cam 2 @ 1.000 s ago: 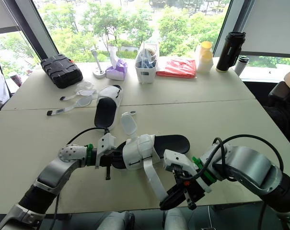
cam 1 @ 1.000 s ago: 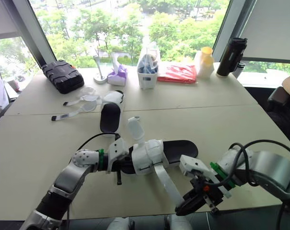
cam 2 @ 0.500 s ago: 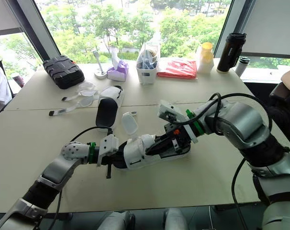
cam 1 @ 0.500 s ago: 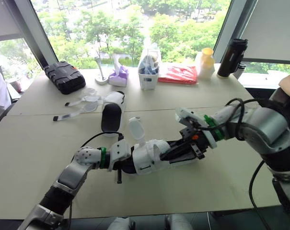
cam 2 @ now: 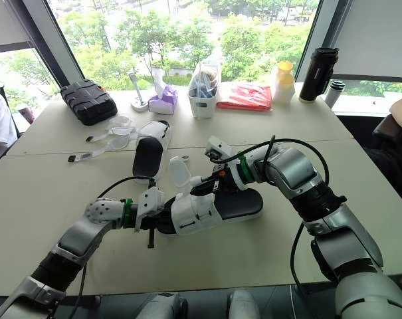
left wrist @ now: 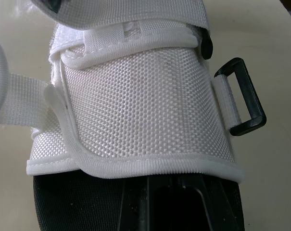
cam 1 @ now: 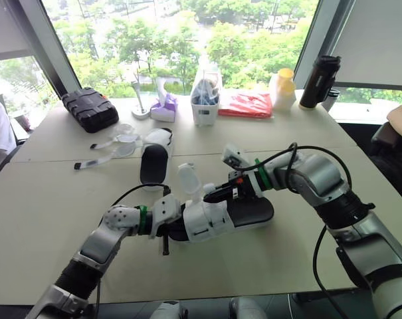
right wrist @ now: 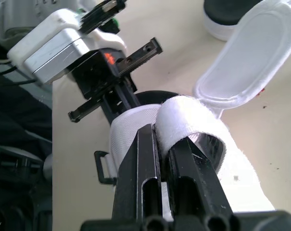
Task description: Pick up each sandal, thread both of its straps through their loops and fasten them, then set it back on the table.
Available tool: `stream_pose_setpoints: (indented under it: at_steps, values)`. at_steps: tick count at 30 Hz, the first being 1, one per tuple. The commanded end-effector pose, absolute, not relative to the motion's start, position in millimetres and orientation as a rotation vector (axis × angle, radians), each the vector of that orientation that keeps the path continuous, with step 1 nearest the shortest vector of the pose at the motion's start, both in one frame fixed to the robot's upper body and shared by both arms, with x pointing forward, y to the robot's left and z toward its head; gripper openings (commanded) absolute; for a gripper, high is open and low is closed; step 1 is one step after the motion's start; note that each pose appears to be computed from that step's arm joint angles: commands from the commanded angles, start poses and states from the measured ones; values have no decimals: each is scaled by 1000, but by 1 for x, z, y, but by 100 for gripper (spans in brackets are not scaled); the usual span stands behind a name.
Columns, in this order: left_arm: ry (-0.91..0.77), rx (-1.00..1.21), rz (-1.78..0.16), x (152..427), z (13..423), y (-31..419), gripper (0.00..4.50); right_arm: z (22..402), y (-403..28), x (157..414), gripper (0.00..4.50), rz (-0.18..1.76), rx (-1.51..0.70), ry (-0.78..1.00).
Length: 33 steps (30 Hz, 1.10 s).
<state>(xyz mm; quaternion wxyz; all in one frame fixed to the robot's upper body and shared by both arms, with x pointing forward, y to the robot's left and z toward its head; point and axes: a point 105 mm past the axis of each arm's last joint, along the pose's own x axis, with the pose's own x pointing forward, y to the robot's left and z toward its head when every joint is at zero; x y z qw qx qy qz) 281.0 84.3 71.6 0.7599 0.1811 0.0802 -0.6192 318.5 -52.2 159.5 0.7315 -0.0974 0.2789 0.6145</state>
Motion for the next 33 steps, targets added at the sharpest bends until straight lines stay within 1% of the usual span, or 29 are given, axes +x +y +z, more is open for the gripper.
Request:
stream_pose_setpoints:
  at_steps: [1, 4, 5, 7, 13, 17, 21, 26, 30, 31, 33]
  values:
    - [394, 397, -1322, 270, 27, 98, 0, 167, -57, 332, 104, 1262, -241, 581]
    - [390, 395, -1319, 270, 28, 98, 0, 161, -59, 337, 249, 1231, -253, 588]
    - [389, 395, -1318, 270, 28, 98, 0, 159, -60, 343, 304, 1196, -257, 583]
    - [386, 395, -1317, 271, 28, 97, 0, 156, -62, 354, 390, 1142, -256, 575]
    - [384, 394, -1314, 271, 28, 97, 0, 150, -67, 371, 390, 1074, -223, 598]
    - [383, 395, -1314, 271, 29, 97, 0, 145, -67, 378, 390, 1046, -197, 650]
    - [378, 395, -1312, 272, 29, 95, 0, 145, -64, 383, 390, 1044, -116, 718]
    - [376, 396, -1306, 273, 29, 96, 0, 150, -57, 379, 390, 1083, 14, 792]
    - [374, 404, -1300, 273, 29, 97, 0, 154, -52, 376, 390, 1118, 16, 792]
    - [373, 402, -1299, 273, 29, 97, 0, 154, -51, 377, 367, 1121, 15, 786]
    - [371, 403, -1298, 273, 29, 97, 0, 155, -50, 377, 303, 1125, 29, 779]
